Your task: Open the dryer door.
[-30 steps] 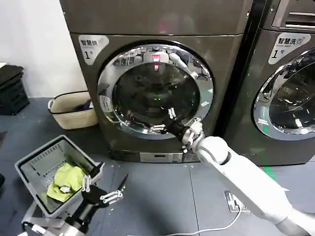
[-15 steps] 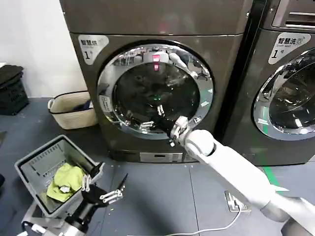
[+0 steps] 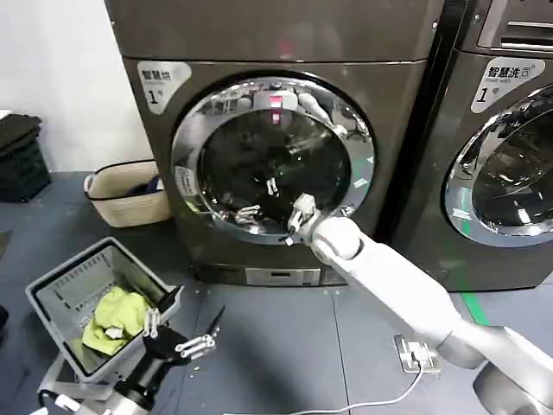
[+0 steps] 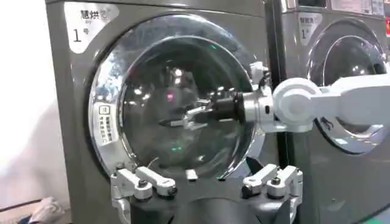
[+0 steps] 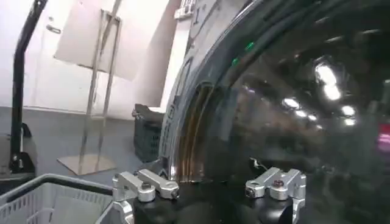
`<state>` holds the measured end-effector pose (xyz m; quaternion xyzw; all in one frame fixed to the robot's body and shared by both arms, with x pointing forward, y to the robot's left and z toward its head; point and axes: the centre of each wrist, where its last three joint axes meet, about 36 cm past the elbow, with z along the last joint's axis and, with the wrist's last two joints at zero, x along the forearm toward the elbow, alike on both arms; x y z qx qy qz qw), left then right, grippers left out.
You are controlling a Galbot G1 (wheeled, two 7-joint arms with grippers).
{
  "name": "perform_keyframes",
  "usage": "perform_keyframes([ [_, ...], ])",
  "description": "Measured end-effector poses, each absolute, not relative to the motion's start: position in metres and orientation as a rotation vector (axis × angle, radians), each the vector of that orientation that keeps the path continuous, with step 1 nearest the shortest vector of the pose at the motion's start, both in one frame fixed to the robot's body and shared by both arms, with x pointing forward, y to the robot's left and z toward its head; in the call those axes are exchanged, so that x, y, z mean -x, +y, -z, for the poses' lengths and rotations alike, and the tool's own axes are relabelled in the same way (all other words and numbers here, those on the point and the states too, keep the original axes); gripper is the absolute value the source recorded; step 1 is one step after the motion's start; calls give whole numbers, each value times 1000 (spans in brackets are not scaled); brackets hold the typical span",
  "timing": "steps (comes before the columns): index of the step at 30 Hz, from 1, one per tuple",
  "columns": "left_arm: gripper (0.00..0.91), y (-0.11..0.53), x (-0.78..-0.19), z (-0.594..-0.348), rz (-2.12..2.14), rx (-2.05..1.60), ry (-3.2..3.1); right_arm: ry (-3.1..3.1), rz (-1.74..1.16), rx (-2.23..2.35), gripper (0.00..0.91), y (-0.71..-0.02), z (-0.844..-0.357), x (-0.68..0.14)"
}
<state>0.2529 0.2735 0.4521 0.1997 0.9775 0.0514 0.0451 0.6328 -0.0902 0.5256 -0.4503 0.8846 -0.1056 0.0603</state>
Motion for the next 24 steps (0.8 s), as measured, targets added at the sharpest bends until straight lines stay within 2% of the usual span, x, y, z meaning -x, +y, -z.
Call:
perform_keyframes([
  [24, 907, 276, -253, -453, -156, -596, 2986, 2651, 289, 1456, 907, -27, -532, -655],
])
